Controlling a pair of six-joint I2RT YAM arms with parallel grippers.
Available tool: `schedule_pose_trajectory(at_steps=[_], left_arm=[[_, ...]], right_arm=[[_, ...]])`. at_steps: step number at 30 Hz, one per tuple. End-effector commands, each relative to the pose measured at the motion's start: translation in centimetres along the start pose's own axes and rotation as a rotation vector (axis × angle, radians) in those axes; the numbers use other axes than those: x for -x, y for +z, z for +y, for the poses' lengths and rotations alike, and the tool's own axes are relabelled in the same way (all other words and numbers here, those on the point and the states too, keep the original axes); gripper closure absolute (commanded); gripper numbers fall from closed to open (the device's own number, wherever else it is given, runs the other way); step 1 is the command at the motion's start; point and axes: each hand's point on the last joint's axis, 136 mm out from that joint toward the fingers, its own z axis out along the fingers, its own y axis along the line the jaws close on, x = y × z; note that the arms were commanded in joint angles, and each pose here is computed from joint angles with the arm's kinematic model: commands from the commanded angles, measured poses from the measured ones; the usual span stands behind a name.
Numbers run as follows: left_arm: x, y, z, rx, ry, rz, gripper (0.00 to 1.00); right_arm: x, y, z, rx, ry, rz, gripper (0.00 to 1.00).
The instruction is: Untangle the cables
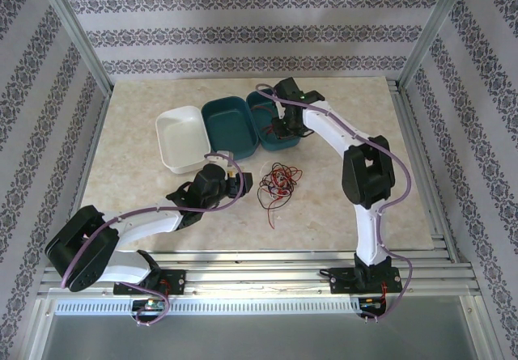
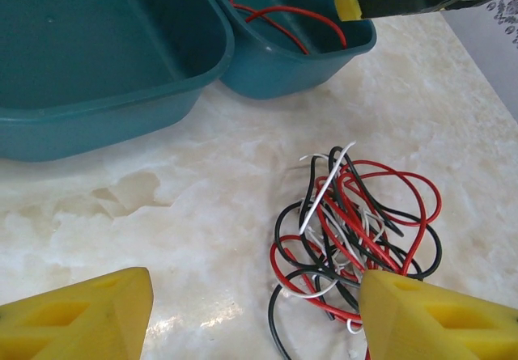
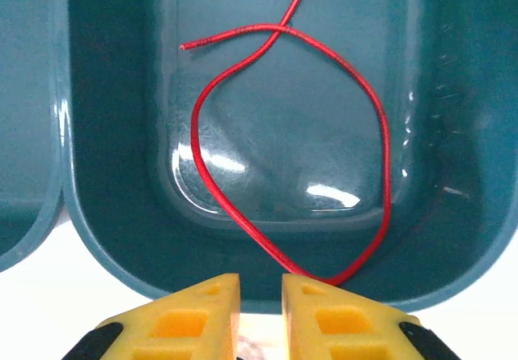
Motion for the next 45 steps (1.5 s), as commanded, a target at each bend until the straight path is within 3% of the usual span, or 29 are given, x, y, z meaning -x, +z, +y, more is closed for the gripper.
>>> schedule_pose_trajectory(at_steps=[1, 9, 18, 24, 26, 28, 31, 37, 45], left_arm=[[0.0, -0.4, 0.9, 0.030, -0.021, -0.006, 0.32], [0.1, -0.4, 1.0, 0.036, -0.019, -0.009, 0.31], [0.0, -0.4, 1.1, 0.041, -0.020, -0.007, 0.29], [0.3, -0.3, 0.9, 0.040, -0.028, -0.010, 0.20], [0.5, -0.2, 0.7, 0.032, -0.029, -0.010, 0.16], [0.6, -0.1, 0.5, 0.027, -0.029, -0.010, 0.04], [0.8, 0.0, 0.3, 0.022, -0.027, -0.013, 0.01], [1.6, 0.4, 0.3, 0.049, -0.020, -0.022, 0.01], [1.7, 1.3, -0.9, 0.043, 0.025, 0.049, 0.01]], right_arm=[[0.5, -0.1, 0.4, -0.007, -0.018, 0.003, 0.78], [1.3, 1.6, 0.0, -0.035, -0.027, 0.025, 0.84], [2.1, 2.8, -0.2, -0.038, -0.031, 0.039, 0.85], [3.3, 1.6, 0.3, -0.010, -0.035, 0.013, 0.85], [3.9, 0.1, 0.4, 0.002, -0.029, -0.019, 0.84], [4.3, -1.5, 0.5, 0.014, -0.019, -0.053, 0.81], [4.3, -4.1, 0.6, 0.031, 0.003, -0.110, 0.78], [1.7, -7.8, -0.2, 0.025, 0.064, -0.171, 0.75], [-5.9, -9.6, -3.3, 0.001, 0.275, -0.209, 0.70]])
